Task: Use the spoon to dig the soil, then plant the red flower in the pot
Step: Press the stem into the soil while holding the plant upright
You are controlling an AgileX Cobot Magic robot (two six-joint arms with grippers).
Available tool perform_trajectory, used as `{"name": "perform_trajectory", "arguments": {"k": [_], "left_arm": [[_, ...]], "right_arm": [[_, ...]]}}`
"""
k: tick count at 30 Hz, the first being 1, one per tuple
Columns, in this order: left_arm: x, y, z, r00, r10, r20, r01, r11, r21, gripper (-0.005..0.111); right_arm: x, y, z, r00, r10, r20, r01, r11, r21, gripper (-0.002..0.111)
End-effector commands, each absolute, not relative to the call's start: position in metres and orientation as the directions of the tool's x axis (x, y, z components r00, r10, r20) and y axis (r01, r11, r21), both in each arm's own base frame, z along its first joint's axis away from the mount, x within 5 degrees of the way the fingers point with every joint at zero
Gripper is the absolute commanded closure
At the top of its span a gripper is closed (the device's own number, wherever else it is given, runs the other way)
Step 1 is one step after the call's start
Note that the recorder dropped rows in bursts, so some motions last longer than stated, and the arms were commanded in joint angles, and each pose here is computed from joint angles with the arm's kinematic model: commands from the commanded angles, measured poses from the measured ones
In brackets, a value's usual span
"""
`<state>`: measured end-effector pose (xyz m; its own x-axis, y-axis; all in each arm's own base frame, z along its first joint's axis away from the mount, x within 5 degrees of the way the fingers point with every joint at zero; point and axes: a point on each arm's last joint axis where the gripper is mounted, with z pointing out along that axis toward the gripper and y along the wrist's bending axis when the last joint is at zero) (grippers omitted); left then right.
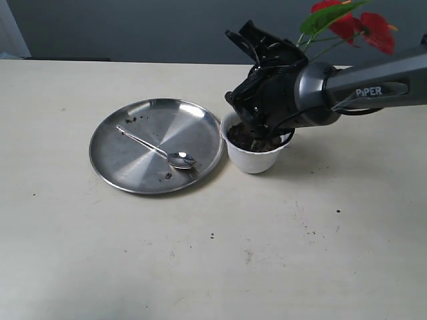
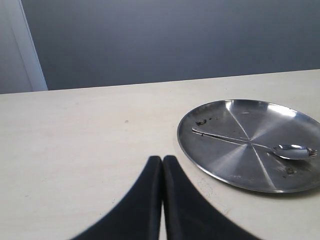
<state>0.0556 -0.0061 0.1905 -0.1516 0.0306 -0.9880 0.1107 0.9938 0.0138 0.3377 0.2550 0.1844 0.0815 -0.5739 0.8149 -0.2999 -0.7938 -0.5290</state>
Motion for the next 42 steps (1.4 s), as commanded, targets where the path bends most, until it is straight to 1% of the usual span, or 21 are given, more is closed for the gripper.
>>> {"name": "perform_trajectory", "arguments": {"k": [1,10,12,17,23,33,36,42], "left_arm": [[0.055,-0.006,0.192,-0.142,0.026,-0.989,0.113,0.994,0.010,0.106],[0.055,-0.006,0.192,-0.142,0.026,-0.989,0.113,0.994,0.010,0.106],[0.055,-0.006,0.192,-0.142,0.026,-0.989,0.113,0.994,0.010,0.106],[0.055,-0.006,0.192,-0.142,0.026,-0.989,0.113,0.994,0.010,0.106],[0.055,-0.006,0.192,-0.142,0.026,-0.989,0.113,0.994,0.010,0.106],[0.055,-0.006,0.192,-0.142,0.026,-0.989,0.113,0.994,0.010,0.106],[0.055,-0.006,0.192,-0.142,0.026,-0.989,0.113,0.994,0.010,0.106],[0.055,-0.006,0.192,-0.142,0.026,-0.989,0.113,0.994,0.010,0.106]], "right_arm": [[0.334,0.259,0.185,0.055,-0.581,0.812,-0.296,-0.786,-0.543,0.109],[0.318,0.278,0.186,0.054,-0.637,0.769,-0.257,-0.753,-0.605,0.109],[0.315,0.279,0.188,0.026,-0.658,0.752,-0.256,-0.732,-0.631,0.109],[0.309,0.281,0.191,-0.024,-0.652,0.757,-0.250,-0.730,-0.636,0.109],[0.301,0.279,0.191,-0.083,-0.685,0.723,-0.307,-0.673,-0.673,0.109],[0.281,0.292,0.186,-0.053,-0.735,0.676,-0.340,-0.623,-0.705,0.109],[0.273,0.295,0.185,-0.046,-0.757,0.652,-0.373,-0.592,-0.714,0.109],[0.265,0.291,0.187,-0.071,-0.814,0.577,-0.456,-0.488,-0.744,0.109]]}}
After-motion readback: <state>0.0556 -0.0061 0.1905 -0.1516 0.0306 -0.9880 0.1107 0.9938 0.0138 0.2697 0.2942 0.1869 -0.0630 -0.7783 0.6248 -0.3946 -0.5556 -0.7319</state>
